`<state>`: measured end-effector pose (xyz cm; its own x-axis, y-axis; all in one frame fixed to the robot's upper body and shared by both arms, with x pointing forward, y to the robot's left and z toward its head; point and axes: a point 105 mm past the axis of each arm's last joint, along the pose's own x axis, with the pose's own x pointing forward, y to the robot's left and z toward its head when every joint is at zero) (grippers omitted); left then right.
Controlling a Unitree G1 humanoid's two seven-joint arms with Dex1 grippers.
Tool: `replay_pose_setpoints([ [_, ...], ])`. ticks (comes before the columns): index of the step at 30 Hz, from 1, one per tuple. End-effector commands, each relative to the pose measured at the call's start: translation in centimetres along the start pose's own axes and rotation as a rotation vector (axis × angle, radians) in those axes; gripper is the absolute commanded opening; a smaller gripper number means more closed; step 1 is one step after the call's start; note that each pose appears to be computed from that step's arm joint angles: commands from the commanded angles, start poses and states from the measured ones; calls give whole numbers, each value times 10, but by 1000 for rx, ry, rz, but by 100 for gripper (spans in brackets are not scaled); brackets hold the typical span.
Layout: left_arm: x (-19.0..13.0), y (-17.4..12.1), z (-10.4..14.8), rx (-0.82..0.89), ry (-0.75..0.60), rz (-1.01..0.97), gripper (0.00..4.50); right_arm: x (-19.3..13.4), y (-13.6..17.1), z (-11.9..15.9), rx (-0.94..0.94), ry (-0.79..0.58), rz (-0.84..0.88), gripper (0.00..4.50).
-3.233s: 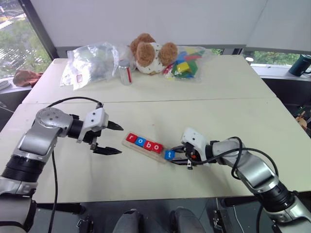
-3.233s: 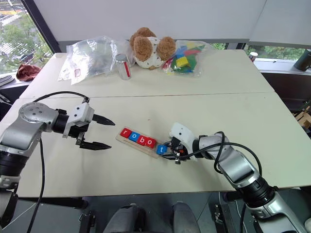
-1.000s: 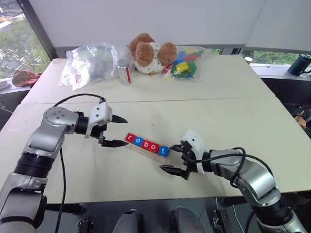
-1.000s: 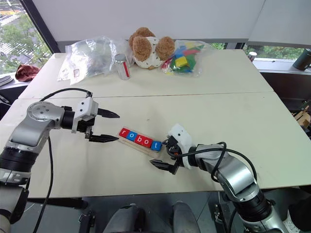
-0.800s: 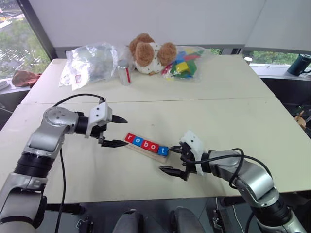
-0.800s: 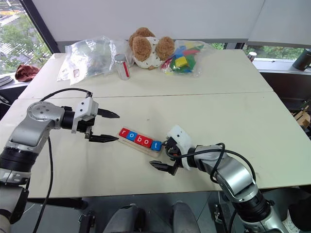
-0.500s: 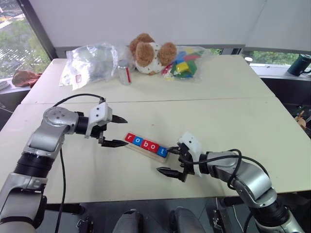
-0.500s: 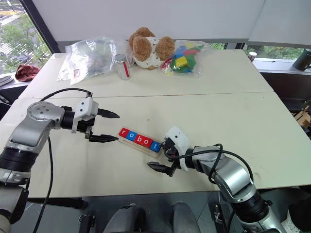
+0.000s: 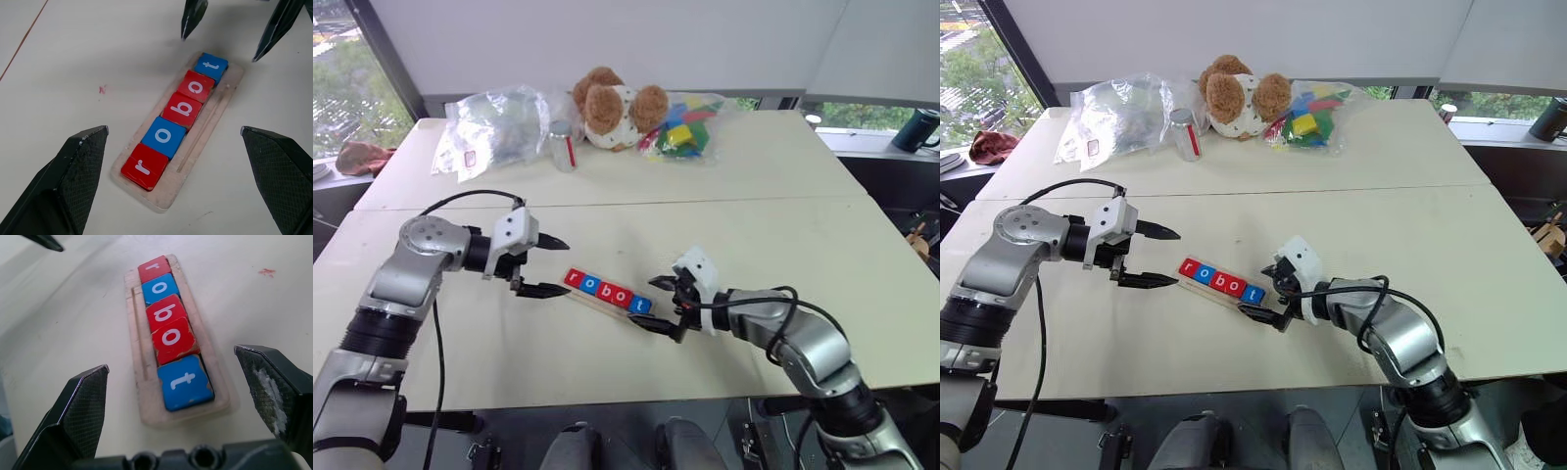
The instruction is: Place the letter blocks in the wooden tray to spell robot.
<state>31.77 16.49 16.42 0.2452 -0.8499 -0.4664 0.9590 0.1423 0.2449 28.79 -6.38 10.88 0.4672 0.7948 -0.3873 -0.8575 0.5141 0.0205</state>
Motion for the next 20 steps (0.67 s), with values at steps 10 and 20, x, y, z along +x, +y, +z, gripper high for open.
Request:
replay_pose_setpoints([
  [10, -49, -49, -36, -281, 80, 101, 450, -77, 11, 15, 83, -80, 9, 446],
  [20, -63, -69, -50, -504, 4, 307, 450, -113, -9, -26, 168, 48, -96, 446],
])
